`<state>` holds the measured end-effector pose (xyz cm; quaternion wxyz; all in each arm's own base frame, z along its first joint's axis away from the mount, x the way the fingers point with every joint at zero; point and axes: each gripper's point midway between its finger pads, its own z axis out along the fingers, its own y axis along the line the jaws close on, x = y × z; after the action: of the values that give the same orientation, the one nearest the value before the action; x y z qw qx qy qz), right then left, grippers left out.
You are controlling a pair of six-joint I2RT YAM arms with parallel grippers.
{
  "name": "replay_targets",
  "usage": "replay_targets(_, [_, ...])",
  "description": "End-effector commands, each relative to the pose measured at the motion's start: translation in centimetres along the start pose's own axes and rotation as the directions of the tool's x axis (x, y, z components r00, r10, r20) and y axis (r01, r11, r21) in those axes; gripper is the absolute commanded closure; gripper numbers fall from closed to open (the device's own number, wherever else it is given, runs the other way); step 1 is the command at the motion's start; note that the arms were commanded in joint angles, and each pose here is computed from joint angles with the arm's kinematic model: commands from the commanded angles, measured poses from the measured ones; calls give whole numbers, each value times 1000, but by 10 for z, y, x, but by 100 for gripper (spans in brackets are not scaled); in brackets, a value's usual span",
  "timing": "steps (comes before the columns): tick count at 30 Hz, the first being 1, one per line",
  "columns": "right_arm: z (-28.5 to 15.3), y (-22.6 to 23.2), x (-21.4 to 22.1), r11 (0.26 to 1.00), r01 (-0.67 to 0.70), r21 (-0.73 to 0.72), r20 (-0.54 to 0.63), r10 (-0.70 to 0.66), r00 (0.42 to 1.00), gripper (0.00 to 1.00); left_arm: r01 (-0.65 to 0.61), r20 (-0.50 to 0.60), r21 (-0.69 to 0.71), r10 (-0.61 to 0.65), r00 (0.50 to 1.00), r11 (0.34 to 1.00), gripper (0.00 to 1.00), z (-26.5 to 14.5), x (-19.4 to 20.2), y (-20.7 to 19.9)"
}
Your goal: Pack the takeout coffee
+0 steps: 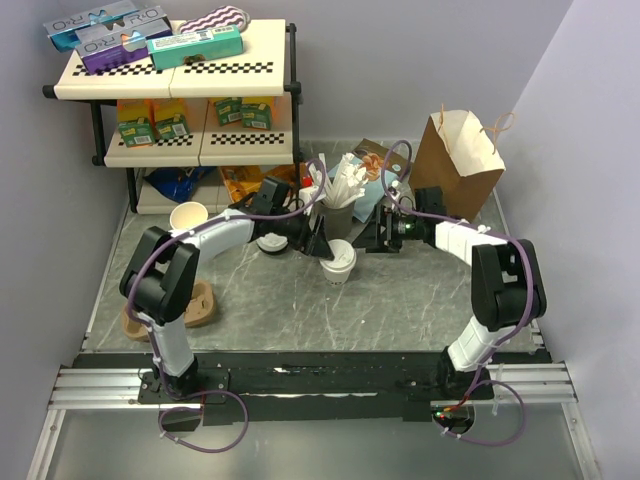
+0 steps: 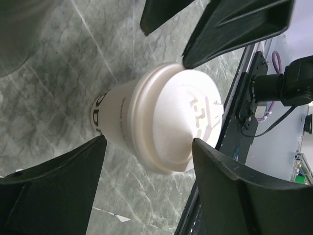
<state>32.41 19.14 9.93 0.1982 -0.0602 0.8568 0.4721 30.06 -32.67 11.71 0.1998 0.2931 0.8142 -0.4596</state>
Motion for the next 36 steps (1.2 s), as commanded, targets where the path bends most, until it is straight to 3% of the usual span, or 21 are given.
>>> replay_targets(1, [4, 3, -6, 1000, 14, -7, -14, -14, 1000, 16, -37, 29, 16, 36, 999, 999, 23, 3, -18, -6])
replay_targets(10, [7, -30, 8, 990, -37, 136, -57, 45, 997, 18, 36, 8, -17, -35, 999, 999, 26, 12, -6, 15])
replay_targets(20, [9, -36, 9, 985, -37, 168, -70, 49, 996, 18, 273, 46, 206, -288, 956, 940, 30, 6, 4, 13])
replay_targets(26, [11, -39, 12, 981, -19, 192, -81, 35, 996, 18, 345, 10, 217, -355, 935, 913, 31, 10, 28, 16])
replay_targets(30, [11, -41, 14, 976, -7, 216, -89, 27, 996, 18, 328, 9, 227, -339, 941, 917, 31, 7, 24, 10])
replay_targets(36, [4, -9, -2, 992, 53, 119, -33, -49, 998, 17, 160, 59, 225, -177, 982, 961, 25, -10, -12, -7])
